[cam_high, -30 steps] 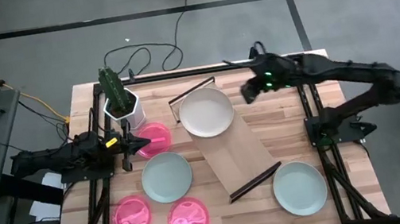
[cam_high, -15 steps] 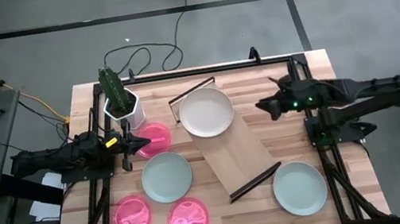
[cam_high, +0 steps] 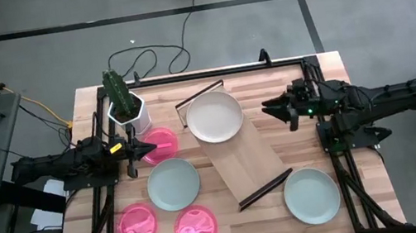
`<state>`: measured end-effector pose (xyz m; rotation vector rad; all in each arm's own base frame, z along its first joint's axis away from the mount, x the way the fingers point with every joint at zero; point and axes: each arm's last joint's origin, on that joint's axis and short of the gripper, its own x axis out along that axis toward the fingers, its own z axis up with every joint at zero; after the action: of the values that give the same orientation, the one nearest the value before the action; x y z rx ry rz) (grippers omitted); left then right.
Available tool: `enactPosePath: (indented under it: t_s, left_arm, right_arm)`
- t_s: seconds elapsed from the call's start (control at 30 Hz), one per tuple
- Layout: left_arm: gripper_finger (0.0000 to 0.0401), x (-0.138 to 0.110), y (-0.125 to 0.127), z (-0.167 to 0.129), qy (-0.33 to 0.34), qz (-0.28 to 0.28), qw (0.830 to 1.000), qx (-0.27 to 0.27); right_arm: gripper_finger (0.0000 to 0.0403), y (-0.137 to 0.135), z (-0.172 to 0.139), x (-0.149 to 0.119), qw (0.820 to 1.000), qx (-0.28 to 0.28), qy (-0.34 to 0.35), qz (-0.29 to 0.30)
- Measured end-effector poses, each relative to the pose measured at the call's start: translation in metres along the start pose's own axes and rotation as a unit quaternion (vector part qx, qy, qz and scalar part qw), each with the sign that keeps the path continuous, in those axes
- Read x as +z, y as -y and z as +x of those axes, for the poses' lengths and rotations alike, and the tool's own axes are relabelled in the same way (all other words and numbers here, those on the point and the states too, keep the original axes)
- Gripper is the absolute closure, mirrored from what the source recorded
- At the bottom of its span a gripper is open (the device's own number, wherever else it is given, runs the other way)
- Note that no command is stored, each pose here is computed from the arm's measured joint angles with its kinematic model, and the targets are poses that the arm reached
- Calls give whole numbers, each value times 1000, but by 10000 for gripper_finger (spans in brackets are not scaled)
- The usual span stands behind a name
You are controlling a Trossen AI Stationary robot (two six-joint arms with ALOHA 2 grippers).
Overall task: Place and stack plates onto a shelf
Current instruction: Stack the left gray plate on top of the white plate on the shelf
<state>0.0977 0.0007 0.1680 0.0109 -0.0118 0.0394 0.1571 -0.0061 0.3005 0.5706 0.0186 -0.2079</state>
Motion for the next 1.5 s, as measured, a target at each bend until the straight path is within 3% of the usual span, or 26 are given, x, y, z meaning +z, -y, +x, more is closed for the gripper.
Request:
enactPosePath:
  t_s: [0.27,0.5,0.73,0.8,0.9,1.03,1.23,1.37,1.43,1.5]
  left_arm:
    - [400,0,0,0,0,1,1000,0]
    - [400,2,-3,0,2,121,991,54]
    - [400,2,-3,0,3,125,991,51]
    - [400,4,-2,0,16,88,995,36]
    - [400,14,3,-1,70,-63,995,-39]
    - [400,27,3,-4,131,-182,972,-72]
    - [397,56,-3,-11,241,-293,925,-30]
    - [365,87,-1,-7,165,-292,941,-48]
    - [340,97,1,-1,64,-289,954,-44]
    - [314,105,2,4,-50,-300,952,-33]
  right_arm:
    - [256,-2,-1,3,1000,3,3,-2]
    - [256,-2,-1,3,1000,4,3,-1]
    - [256,-2,-1,3,1000,4,3,5]
    - [256,-2,-1,3,1000,4,2,12]
    - [256,-2,-1,3,1000,4,3,14]
    - [256,-2,-1,3,1000,4,3,26]
    - [256,-2,-1,3,1000,4,3,27]
    - [256,-2,-1,3,1000,4,2,26]
    - [256,-2,0,3,1000,4,3,26]
    - [256,-2,0,3,1000,4,2,25]
